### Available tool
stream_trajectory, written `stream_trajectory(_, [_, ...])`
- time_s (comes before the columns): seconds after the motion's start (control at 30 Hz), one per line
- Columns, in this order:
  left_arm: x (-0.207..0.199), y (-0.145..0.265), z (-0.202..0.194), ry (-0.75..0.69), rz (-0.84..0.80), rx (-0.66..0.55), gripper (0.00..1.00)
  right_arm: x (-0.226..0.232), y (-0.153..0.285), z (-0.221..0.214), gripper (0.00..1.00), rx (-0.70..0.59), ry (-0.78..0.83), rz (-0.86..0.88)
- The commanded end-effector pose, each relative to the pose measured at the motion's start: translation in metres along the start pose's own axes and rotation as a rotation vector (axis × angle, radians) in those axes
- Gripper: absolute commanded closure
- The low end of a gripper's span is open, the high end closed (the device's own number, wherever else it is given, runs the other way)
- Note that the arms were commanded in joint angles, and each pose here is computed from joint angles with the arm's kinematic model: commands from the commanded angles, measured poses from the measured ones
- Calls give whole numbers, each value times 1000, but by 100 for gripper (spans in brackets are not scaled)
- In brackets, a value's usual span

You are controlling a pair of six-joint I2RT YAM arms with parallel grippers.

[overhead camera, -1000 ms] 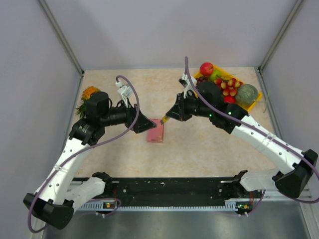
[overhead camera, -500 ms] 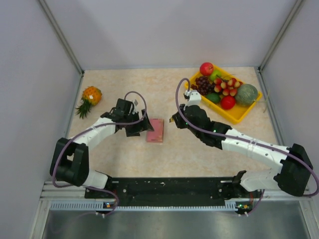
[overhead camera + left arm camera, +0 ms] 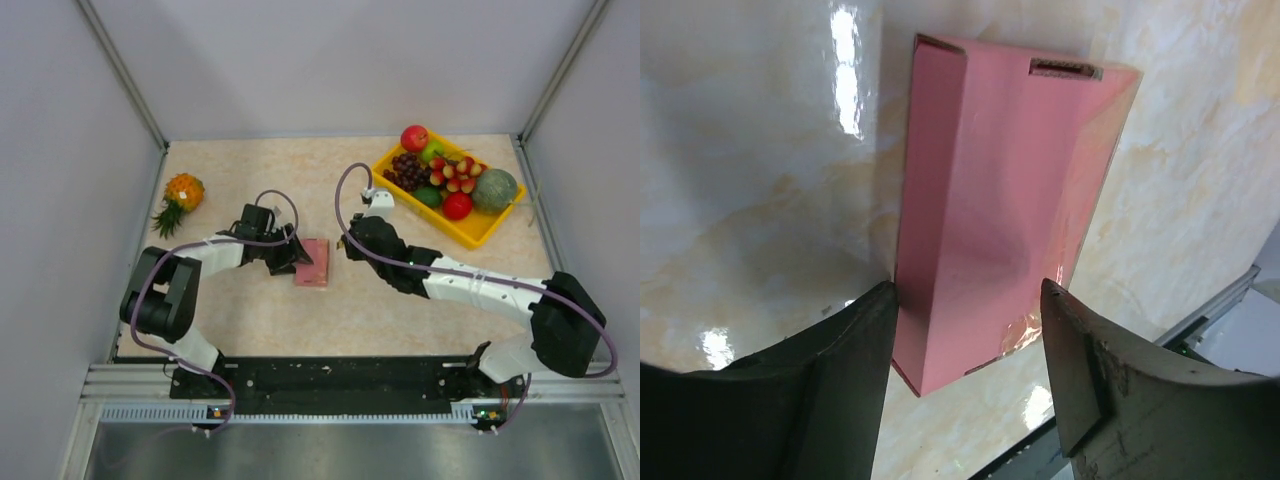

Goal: Unpack the express box

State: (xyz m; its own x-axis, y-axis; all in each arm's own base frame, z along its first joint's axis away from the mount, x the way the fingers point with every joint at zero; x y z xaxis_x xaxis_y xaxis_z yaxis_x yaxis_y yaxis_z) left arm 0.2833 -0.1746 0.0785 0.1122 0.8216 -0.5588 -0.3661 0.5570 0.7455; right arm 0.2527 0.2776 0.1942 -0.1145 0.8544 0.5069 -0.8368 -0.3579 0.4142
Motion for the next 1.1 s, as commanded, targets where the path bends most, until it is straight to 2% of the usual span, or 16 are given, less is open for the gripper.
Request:
stream_trajectory(0.0, [-5, -1, -12, 71, -75, 34, 37, 10, -12, -6, 100, -18, -24, 19])
stream_trajectory(0.13, [-5, 1, -32, 129, -126, 87, 38, 8, -23, -16, 100, -17, -29, 9])
stream_trajectory(0.23, [-7, 4, -33, 139, -129, 94, 38, 9, -31, -19, 100, -21, -25, 7])
stream_trajectory(0.3, [-1, 5, -29, 119, -81, 81, 32, 11, -34, -18, 100, -30, -19, 1])
stream_trajectory(0.33, [-1, 6, -24, 112, -71, 66, 26, 11, -36, -18, 100, -30, -12, -1])
stream_trajectory(0.47, [-1, 7, -10, 113, -48, 29, 21, 11, -44, -21, 100, -41, 16, -30])
stream_trajectory(0.6, [-1, 2, 2, 136, -19, 29, 21, 13, -53, -21, 100, -75, 10, -51])
stream_trajectory(0.73, [4, -4, 5, 154, 15, 71, 29, 18, -56, -19, 100, -92, 21, -44])
stream_trajectory(0.9, [8, -8, 5, 181, 19, 93, 48, 20, -58, -16, 100, -111, 33, -54])
stream_trajectory(1.07, [14, -10, 2, 189, 34, 108, 59, 27, -66, -18, 100, -97, 54, -49])
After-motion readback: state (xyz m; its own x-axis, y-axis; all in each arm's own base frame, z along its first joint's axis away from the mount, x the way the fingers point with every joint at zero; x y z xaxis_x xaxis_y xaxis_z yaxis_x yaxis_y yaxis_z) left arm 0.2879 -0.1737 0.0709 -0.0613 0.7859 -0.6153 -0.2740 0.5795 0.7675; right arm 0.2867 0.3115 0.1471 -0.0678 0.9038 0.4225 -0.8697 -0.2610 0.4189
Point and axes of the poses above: each gripper's point midway between its finger pads, its own y axis back along the fingers, its own x axis along the line the jaws close on, z = x × y, the point moved 5 cm from there along y, back along the fingers, and after that the axes turned 13 degrees about -y, right-handed, at the moved point
